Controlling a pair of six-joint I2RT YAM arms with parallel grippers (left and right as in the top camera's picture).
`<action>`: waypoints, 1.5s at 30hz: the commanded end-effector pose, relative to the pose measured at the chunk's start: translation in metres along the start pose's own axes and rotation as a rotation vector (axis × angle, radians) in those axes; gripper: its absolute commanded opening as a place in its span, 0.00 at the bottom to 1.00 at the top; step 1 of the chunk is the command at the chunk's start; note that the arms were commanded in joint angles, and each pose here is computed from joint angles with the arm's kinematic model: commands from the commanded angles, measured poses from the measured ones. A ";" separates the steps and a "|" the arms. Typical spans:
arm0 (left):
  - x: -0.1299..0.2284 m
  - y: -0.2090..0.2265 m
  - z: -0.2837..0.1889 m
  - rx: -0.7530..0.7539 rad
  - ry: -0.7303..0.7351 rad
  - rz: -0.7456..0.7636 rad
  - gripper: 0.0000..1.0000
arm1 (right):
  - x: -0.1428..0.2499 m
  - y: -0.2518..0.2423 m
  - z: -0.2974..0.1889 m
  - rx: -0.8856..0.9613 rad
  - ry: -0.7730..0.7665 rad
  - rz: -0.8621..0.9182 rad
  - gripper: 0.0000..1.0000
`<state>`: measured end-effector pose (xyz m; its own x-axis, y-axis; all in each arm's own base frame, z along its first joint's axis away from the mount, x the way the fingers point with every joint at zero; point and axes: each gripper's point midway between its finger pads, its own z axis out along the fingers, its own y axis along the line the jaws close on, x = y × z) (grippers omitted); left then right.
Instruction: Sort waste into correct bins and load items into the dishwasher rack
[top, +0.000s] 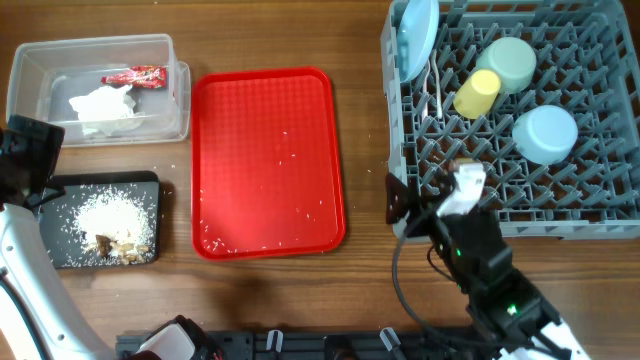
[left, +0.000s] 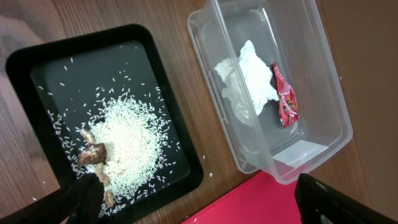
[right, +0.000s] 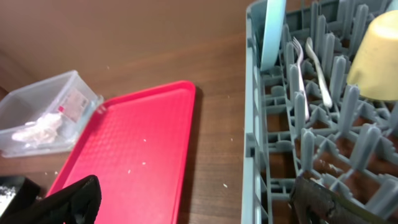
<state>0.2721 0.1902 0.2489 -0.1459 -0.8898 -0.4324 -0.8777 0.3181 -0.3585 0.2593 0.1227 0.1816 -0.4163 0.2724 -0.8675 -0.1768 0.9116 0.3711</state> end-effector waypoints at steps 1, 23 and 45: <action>-0.005 -0.001 -0.004 0.009 -0.015 -0.004 1.00 | 0.010 -0.004 -0.007 -0.047 -0.055 -0.015 1.00; -0.005 -0.001 -0.004 0.009 -0.015 -0.004 1.00 | -0.011 -0.043 -0.034 -0.096 -0.367 -0.139 1.00; -0.005 -0.001 -0.004 0.009 -0.015 -0.004 1.00 | -0.015 -0.089 -0.040 0.105 -0.383 -0.195 1.00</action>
<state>0.2721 0.1903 0.2489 -0.1458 -0.8897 -0.4326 -0.8778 0.3180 -0.3582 0.2458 0.0282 0.1736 -0.0401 0.2225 -0.9741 -0.1339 0.9649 0.2260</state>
